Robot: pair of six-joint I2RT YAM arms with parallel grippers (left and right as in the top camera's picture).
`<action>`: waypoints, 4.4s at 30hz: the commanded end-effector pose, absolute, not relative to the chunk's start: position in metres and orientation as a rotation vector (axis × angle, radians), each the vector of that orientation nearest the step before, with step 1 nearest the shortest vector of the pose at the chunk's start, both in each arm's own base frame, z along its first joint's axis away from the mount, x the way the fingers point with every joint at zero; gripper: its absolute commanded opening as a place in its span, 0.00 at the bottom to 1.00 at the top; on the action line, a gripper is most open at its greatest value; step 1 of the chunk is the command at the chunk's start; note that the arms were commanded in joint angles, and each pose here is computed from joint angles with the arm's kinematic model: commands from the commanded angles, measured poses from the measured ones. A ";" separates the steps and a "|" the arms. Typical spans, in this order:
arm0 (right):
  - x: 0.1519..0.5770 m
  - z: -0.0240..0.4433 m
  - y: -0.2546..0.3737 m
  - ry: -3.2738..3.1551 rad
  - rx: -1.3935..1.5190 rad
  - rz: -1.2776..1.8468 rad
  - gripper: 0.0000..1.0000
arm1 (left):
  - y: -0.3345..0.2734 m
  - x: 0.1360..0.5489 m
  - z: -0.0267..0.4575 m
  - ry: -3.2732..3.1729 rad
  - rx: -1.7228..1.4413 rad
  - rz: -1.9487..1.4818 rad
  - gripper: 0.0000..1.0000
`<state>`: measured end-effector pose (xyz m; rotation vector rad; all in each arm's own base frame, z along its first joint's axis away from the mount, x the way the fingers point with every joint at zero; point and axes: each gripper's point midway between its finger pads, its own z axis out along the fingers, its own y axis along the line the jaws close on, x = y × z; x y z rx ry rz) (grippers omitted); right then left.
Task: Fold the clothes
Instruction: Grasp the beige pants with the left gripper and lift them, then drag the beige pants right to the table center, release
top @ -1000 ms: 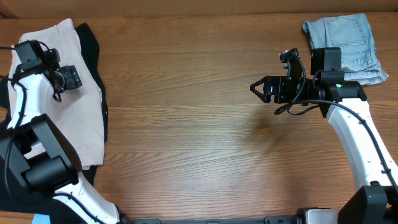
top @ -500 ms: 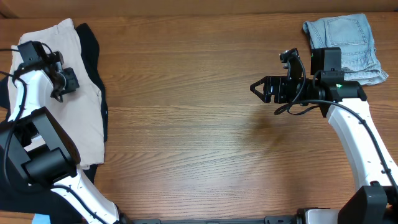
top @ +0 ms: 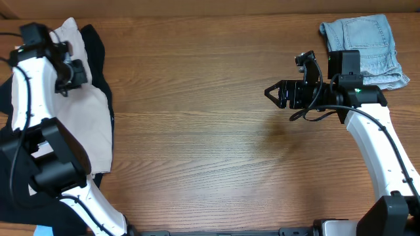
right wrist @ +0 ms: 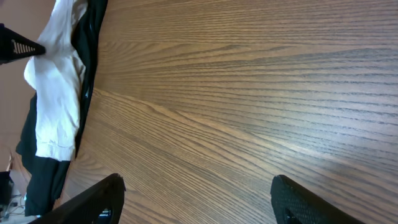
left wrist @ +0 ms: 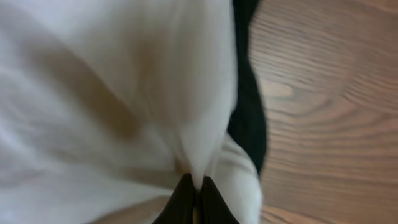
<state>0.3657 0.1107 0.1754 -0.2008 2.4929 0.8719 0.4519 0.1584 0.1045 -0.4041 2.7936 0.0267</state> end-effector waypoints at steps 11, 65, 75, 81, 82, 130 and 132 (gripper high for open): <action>0.372 0.198 0.091 2.475 -0.044 0.881 0.67 | -0.046 0.462 0.144 2.804 0.144 -0.325 0.04; 0.355 0.227 0.040 2.499 0.122 0.646 0.75 | -0.043 0.469 0.060 3.049 -0.003 -0.299 0.72; 0.356 0.228 0.039 2.496 0.121 0.644 0.75 | -0.071 0.472 0.079 3.023 0.090 -0.312 0.61; 0.356 0.226 0.036 2.501 0.130 0.616 0.75 | -0.095 0.473 0.098 2.997 0.166 -0.316 0.35; 0.356 0.226 0.036 2.501 0.130 0.616 0.75 | -0.099 0.474 0.104 2.990 0.181 -0.317 0.29; 0.345 0.223 -0.047 2.457 0.506 0.585 0.80 | -0.088 0.475 0.142 2.956 0.272 0.053 1.00; 0.345 0.223 -0.047 2.457 0.505 0.585 0.80 | -0.070 0.471 0.127 3.004 0.251 0.054 1.00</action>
